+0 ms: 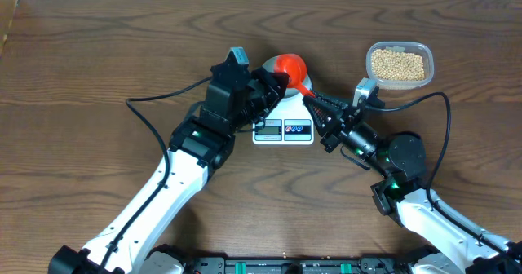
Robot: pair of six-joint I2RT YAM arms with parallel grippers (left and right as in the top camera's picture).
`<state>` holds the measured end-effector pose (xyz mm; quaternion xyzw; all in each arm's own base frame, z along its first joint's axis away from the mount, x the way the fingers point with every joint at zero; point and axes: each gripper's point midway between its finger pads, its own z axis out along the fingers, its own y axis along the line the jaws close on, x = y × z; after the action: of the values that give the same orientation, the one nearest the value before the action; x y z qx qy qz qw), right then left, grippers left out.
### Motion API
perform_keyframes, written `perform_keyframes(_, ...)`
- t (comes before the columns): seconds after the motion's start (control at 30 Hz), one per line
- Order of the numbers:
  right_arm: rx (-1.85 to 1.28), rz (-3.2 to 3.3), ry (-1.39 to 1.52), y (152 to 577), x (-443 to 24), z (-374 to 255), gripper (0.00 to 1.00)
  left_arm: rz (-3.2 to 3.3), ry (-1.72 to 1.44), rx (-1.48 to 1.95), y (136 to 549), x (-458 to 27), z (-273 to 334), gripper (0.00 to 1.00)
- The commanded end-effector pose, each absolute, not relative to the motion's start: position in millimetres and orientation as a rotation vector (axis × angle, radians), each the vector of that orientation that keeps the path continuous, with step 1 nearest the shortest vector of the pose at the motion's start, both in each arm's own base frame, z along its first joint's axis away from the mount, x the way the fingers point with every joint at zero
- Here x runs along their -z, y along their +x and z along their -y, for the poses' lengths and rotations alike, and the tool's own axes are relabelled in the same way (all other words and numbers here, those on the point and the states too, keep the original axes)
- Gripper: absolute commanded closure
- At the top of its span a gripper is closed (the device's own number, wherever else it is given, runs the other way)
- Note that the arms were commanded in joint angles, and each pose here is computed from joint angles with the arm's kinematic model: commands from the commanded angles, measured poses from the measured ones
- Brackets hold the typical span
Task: Scoop item into bowl and weigh 50g on scale
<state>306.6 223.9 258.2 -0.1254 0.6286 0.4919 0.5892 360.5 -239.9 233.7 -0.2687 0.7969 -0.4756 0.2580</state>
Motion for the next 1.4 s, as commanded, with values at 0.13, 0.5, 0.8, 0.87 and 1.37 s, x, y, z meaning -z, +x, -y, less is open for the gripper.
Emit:
perform_keyframes(0.13, -1.14, -1.439, -0.31, 307.8, -266.5, -226.7, 0.97, -2.18, -0.703, 1.276, 358.1, -230.2, 241.3, 0.93)
perform_keyframes(0.5, -1.14, -1.439, -0.31, 307.8, -266.5, -226.7, 0.99, -2.183, -0.71, 1.268, 358.1, -228.7, 240.2, 0.91)
perform_keyframes(0.8, -1.036, -1.471, -0.189, 327.4, -259.0, -210.0, 0.99, -2.148, -0.747, 1.212, 365.0, -227.9, 231.7, 0.56)
perform_keyframes(0.87, -1.003, -1.477, -0.15, 333.0, -257.3, -203.9, 0.99, -2.139, -0.755, 1.199, 366.5, -227.9, 229.7, 0.56)
perform_keyframes(1.37, -0.747, -1.434, -0.067, 362.1, -263.9, -159.6, 0.99, -2.12, -0.673, 0.999, 375.1, -221.0, 210.8, 0.32)
